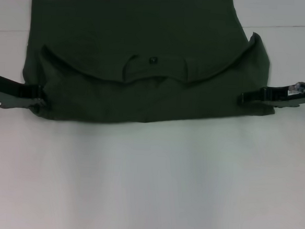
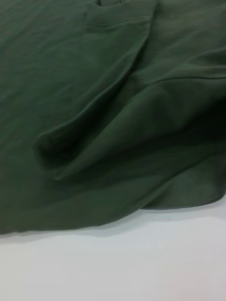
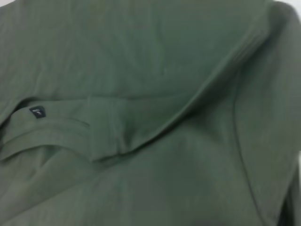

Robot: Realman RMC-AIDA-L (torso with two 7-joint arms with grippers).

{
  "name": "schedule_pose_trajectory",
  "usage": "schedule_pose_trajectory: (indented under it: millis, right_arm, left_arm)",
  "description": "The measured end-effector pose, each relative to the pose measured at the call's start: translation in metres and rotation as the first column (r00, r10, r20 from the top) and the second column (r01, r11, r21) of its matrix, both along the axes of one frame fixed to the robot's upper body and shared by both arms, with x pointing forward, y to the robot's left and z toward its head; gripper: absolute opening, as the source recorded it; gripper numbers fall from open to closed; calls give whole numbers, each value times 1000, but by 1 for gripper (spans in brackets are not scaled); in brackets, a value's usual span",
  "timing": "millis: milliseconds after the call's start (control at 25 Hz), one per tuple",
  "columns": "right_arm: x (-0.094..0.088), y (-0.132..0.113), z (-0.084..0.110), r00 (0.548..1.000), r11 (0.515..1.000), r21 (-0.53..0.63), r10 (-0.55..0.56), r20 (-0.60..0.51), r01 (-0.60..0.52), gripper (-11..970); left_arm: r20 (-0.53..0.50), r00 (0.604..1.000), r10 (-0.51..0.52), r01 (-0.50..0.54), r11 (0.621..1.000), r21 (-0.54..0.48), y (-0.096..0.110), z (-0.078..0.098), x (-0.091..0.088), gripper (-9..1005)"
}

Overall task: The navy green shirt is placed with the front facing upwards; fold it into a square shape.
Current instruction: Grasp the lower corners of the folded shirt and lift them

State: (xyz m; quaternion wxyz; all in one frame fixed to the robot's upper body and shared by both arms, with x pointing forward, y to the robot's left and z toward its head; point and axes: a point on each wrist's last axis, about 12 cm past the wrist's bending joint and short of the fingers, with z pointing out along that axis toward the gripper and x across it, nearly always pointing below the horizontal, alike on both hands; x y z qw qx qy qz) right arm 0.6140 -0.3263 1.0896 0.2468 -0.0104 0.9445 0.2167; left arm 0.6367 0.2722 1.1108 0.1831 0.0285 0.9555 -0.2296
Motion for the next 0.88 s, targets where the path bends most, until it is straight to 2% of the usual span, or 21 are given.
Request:
schedule_pose_trajectory:
  millis: [200, 760, 880]
  right_arm:
    - [-2, -9, 0, 1000, 1000, -8, -13, -3, 13, 915]
    - [-6, -7, 0, 999, 1000, -2, 29, -17, -30, 898]
    - [-6, -8, 1, 999, 999, -3, 33, -20, -33, 817]
  left_arm:
    - [-5, 1000, 1, -1, 1000, -3, -1, -1, -1, 60]
    - [-2, 1000, -8, 8, 1000, -2, -4, 2, 0, 59]
    - [-3, 1000, -9, 9, 1000, -3, -4, 1, 0, 59]
